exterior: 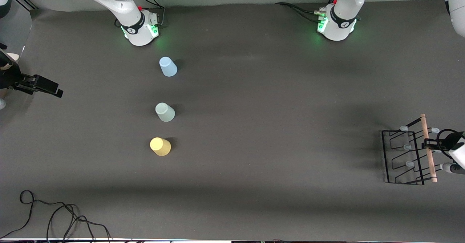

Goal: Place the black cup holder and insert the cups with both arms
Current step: 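Close the left gripper on the rack's wooden handle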

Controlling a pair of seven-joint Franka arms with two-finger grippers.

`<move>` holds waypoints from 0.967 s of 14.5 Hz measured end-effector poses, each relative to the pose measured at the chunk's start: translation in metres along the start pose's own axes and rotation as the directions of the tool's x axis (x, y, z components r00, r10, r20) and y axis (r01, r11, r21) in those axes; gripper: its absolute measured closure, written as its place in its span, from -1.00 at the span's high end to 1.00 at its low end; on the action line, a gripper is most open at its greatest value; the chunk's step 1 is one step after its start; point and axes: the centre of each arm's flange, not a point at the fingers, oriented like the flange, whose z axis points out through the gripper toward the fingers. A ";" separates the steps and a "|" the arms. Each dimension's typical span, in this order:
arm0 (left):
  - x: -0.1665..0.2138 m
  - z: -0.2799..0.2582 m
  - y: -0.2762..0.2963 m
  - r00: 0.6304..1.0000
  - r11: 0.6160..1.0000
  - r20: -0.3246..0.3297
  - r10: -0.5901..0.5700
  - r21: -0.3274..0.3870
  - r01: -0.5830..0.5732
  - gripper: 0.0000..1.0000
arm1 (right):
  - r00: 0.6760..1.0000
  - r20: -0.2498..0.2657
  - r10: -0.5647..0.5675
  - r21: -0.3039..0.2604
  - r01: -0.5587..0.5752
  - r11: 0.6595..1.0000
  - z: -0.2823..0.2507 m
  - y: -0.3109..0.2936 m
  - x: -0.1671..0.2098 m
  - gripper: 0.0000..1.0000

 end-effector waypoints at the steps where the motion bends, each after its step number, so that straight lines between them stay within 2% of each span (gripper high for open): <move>1: 0.003 -0.008 0.010 1.000 1.000 -0.011 -0.026 0.004 0.026 -0.67 | 1.000 0.001 0.000 0.000 0.000 1.000 0.000 0.000 0.000 1.00; 4: 0.009 -0.036 0.057 0.996 0.996 -0.023 -0.088 0.009 0.089 -0.67 | 1.000 0.006 0.000 -0.001 0.000 1.000 0.003 0.000 0.002 1.00; 7: 0.006 -0.051 0.126 0.990 0.992 0.058 -0.127 0.011 0.127 -0.67 | 1.000 0.008 0.000 -0.002 0.000 1.000 0.005 0.000 0.003 1.00; 8: 0.007 -0.055 0.156 0.990 0.992 0.066 -0.125 0.015 0.124 -0.67 | 1.000 0.008 0.000 -0.002 0.000 1.000 0.005 0.000 0.003 1.00; 14: -0.004 -0.077 0.346 0.984 0.985 0.047 -0.171 -0.024 0.172 -0.67 | 1.000 0.008 0.000 -0.002 0.000 1.000 0.005 -0.001 0.003 1.00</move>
